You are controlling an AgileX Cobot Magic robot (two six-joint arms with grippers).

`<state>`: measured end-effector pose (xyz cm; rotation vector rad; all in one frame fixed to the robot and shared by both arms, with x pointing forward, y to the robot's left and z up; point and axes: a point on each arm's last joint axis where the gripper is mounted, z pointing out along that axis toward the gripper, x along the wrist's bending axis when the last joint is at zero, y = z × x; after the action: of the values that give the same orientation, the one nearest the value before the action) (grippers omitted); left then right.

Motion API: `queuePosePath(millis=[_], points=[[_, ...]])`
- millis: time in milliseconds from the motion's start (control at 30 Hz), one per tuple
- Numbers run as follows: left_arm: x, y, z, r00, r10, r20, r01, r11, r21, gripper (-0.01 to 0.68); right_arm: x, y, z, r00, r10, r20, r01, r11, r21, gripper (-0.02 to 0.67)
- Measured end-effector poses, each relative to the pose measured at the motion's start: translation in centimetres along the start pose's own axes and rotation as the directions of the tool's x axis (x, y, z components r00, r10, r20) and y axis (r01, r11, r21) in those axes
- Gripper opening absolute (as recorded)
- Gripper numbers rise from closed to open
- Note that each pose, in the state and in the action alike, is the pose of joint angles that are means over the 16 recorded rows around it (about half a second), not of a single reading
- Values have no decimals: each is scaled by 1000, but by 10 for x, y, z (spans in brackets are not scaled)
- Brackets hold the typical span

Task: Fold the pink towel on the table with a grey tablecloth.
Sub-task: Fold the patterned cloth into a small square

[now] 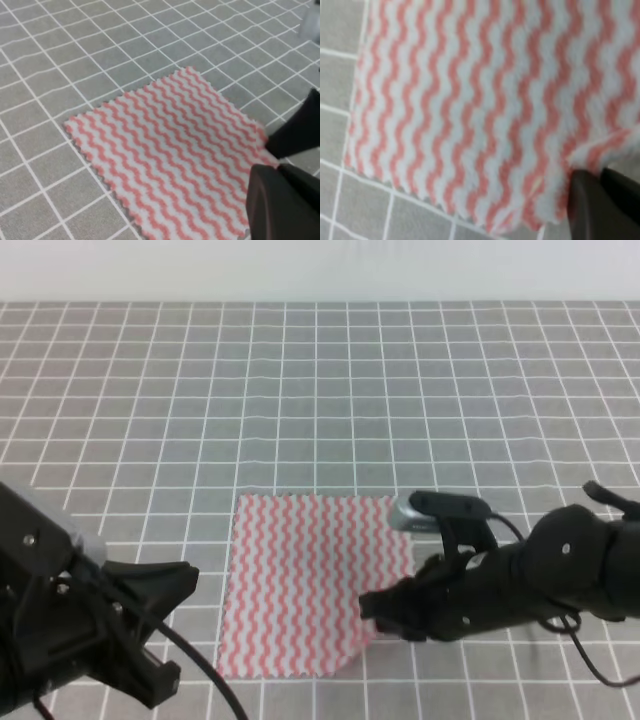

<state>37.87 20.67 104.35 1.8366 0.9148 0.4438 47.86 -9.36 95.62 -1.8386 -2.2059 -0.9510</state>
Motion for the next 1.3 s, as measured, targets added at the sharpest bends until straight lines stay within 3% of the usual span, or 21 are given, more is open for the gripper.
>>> queuePosePath(millis=[467, 800, 1000, 1300], points=[[-3, -10, 14, 982, 163, 96, -172, 981, 91, 10, 15, 29, -7, 996, -91, -5, 90, 989, -117, -13], [-1, -20, 32, 974, 167, 154, -193, 966, 170, 186, 16, 35, -6, 995, -97, 2, 96, 985, -142, -14], [0, -20, 36, 961, 219, 167, -245, 956, 160, 287, 15, 37, -4, 996, -91, 5, 90, 984, -154, -14], [1, -19, 38, 908, 380, 179, -403, 908, 118, 297, 14, 39, -3, 996, -83, 12, 84, 980, -178, -14]])
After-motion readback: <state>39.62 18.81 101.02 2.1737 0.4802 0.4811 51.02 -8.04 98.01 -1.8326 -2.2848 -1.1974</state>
